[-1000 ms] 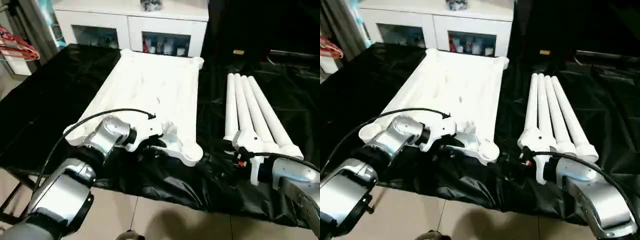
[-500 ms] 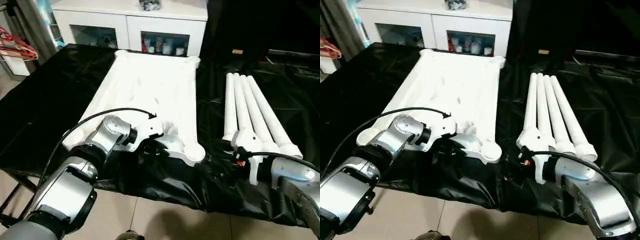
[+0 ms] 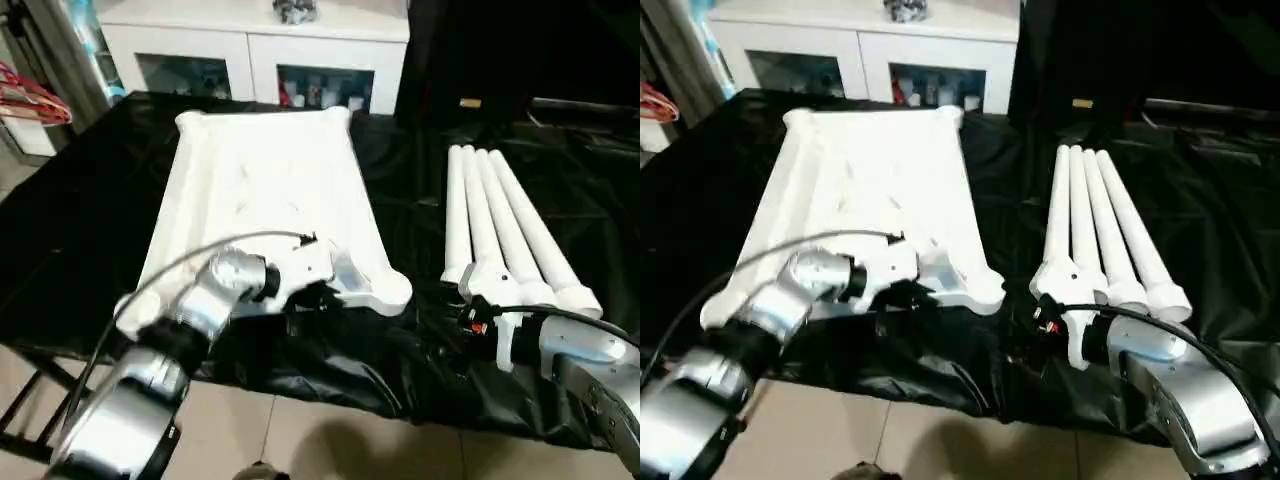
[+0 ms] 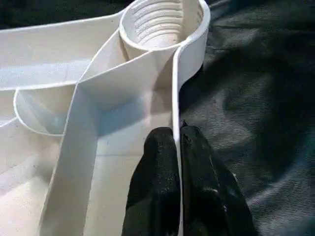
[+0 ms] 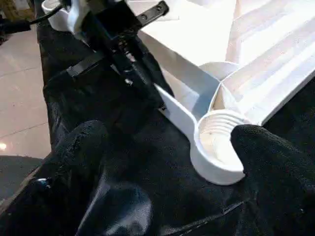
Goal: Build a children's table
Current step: Move table base
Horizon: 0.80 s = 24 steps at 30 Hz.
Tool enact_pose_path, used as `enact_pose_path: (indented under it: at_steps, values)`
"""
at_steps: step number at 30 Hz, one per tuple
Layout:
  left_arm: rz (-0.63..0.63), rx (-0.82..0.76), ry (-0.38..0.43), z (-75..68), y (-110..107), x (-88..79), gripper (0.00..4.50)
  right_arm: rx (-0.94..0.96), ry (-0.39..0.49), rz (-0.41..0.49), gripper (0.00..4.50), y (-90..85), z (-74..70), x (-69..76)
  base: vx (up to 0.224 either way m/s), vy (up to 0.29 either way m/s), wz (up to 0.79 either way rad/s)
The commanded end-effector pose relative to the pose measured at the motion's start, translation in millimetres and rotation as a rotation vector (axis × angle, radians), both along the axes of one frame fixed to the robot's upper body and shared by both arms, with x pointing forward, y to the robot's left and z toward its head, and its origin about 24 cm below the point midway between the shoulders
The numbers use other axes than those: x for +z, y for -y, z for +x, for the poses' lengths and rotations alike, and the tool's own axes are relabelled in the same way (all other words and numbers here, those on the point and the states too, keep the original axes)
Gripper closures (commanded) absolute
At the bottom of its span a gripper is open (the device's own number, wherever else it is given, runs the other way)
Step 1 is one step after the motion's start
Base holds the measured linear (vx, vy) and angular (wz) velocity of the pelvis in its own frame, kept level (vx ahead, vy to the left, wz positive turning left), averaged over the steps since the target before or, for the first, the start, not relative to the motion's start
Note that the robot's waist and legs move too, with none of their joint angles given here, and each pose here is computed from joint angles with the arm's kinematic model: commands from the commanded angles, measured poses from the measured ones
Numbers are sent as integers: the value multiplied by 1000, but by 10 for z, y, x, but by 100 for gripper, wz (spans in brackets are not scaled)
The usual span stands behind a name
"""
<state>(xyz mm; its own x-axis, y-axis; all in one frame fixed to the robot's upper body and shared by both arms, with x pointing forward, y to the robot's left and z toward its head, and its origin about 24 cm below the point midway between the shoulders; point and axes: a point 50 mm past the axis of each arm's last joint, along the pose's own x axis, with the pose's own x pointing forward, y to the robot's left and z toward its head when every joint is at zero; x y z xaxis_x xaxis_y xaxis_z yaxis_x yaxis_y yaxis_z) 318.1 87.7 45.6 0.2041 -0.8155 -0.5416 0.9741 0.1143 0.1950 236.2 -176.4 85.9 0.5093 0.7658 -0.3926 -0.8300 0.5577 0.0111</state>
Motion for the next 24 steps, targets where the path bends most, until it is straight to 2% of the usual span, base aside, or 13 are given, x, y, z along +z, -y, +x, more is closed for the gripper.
enact_pose_path:
  at_steps: [1,5,8,13,15,17,20,24]
  values:
    - [-101,-41,47,-77,160,31,446,0,17,-9,0,-15,34,12,0,0,0]
    - [-144,-121,6,-215,239,24,446,2,22,-14,0,-19,42,13,0,0,0]
    - [-95,-125,-4,-226,221,-28,446,-2,25,-19,0,-14,39,12,0,0,0]
    - [-23,-54,41,-118,146,-79,446,-8,23,-19,0,-8,20,7,0,0,0]
    - [14,16,92,19,82,-49,446,-14,22,-17,0,-2,10,2,0,0,0]
    - [26,46,111,82,60,-19,446,-16,22,-17,0,1,9,0,0,0,0]
    - [11,66,140,163,60,52,446,-18,23,-18,0,4,12,-1,0,0,0]
    - [-36,54,134,179,100,93,446,-20,25,-19,0,1,18,-3,0,0,0]
